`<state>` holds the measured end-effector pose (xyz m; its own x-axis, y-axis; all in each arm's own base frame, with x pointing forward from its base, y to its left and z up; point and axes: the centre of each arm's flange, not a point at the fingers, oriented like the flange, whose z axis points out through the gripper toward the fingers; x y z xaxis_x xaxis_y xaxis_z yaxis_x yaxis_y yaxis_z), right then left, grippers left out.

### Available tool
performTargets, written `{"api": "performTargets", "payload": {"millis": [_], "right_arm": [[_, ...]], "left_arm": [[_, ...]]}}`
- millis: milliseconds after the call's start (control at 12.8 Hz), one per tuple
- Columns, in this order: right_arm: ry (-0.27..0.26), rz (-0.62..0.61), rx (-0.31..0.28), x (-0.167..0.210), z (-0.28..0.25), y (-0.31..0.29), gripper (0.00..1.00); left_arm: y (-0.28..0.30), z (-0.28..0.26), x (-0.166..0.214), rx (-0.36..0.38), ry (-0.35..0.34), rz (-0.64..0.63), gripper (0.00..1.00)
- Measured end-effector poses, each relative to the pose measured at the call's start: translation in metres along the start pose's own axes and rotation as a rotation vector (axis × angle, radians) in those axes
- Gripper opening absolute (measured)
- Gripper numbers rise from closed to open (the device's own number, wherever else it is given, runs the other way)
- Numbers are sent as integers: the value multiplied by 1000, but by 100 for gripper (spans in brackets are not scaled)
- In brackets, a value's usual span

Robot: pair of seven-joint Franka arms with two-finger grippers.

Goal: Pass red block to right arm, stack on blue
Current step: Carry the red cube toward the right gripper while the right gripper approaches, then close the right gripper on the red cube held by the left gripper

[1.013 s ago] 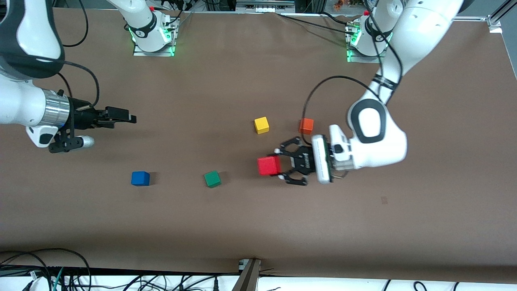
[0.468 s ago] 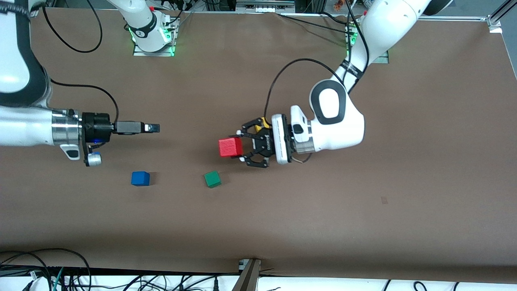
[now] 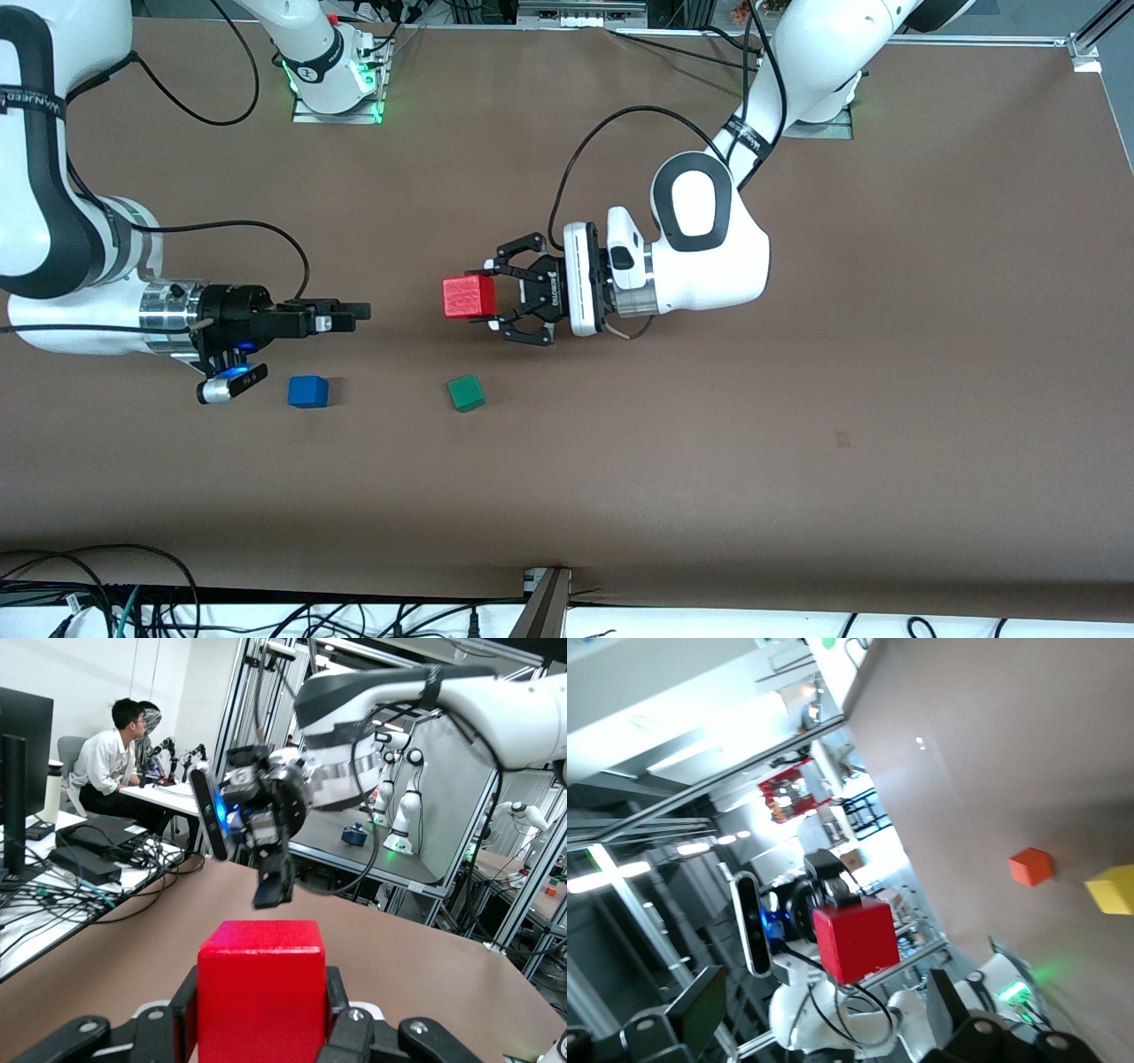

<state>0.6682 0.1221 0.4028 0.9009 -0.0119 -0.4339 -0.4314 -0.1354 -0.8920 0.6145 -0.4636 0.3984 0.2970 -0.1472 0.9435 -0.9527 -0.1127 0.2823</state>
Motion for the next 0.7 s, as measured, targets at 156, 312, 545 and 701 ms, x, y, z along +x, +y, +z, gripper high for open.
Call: {"api": "performTargets", "payload": {"millis": [156,312,545,701], "right_arm": [[-3,-34,29,7,2,9,100],[-15,-78,41,12,7,17,100],[-27,-110,70,17,19,31,100],[-30,-123,101,17,26,43,100]], "left_arm": [[5,7,2,-1,7,-1,56],[8,14,3,17,5,4,56],[10,23,6,34,11,12,56],[8,26,5,48,13,13,56]]}}
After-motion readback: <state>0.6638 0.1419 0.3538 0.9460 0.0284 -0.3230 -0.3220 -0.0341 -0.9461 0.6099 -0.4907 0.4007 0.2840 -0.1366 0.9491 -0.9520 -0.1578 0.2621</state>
